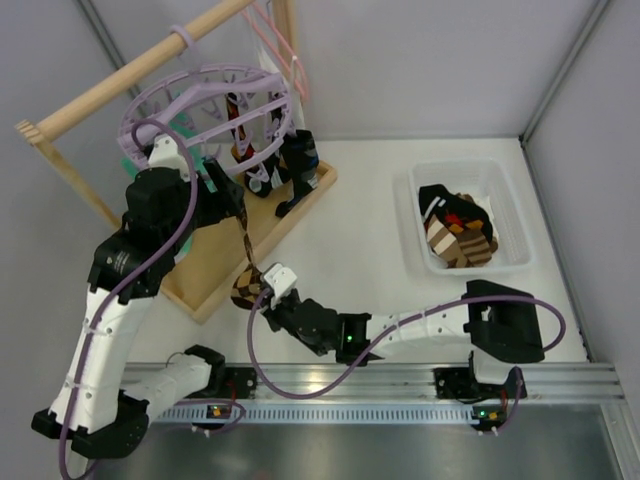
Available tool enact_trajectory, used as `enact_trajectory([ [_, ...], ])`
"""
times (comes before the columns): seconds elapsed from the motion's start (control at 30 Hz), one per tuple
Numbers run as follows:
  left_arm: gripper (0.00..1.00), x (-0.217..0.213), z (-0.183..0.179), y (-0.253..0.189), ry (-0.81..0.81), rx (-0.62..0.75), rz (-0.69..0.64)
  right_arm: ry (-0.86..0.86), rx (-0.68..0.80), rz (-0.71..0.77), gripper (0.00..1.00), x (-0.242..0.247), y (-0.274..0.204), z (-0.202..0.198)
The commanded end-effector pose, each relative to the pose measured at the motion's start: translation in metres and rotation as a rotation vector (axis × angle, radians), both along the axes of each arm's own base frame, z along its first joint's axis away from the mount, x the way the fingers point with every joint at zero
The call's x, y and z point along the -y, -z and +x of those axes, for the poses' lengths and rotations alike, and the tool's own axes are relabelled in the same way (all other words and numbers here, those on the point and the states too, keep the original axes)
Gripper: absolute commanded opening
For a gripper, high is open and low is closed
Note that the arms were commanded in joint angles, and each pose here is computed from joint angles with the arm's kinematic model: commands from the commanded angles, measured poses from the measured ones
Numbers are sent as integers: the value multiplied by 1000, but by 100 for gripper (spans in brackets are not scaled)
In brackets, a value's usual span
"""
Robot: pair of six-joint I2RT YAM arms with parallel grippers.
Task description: Remove the socks clipped to the hanger
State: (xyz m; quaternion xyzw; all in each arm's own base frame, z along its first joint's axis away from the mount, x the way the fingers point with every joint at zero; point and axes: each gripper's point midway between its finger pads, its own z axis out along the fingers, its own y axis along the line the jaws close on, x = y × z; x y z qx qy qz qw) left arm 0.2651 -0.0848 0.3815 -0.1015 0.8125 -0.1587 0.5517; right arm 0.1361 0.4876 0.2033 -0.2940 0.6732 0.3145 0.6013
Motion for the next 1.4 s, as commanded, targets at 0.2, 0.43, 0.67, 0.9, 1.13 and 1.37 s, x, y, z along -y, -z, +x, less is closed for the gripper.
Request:
enact_trajectory([
  [0.2,66,-5,14,-15,-74,63,36,56,35,-67,0,-15,-3,-2],
  [0.43,48,-9,21,-12,-111,54,65,49,36,-81,0,-17,5,-5],
  [0.67,9,-6,27,-8,-110,39,71,55,33,-58,0,-15,5,-6],
  [0.9,18,3,22,-8,-49,37,51,92,5,-72,0,24,19,-6],
  [1.13,91,8,-12,-3,76,68,48,295,-108,-90,0,153,-2,30],
  [1.37,98,24,-69,14,305,122,5,556,-178,-120,0,282,-37,87],
])
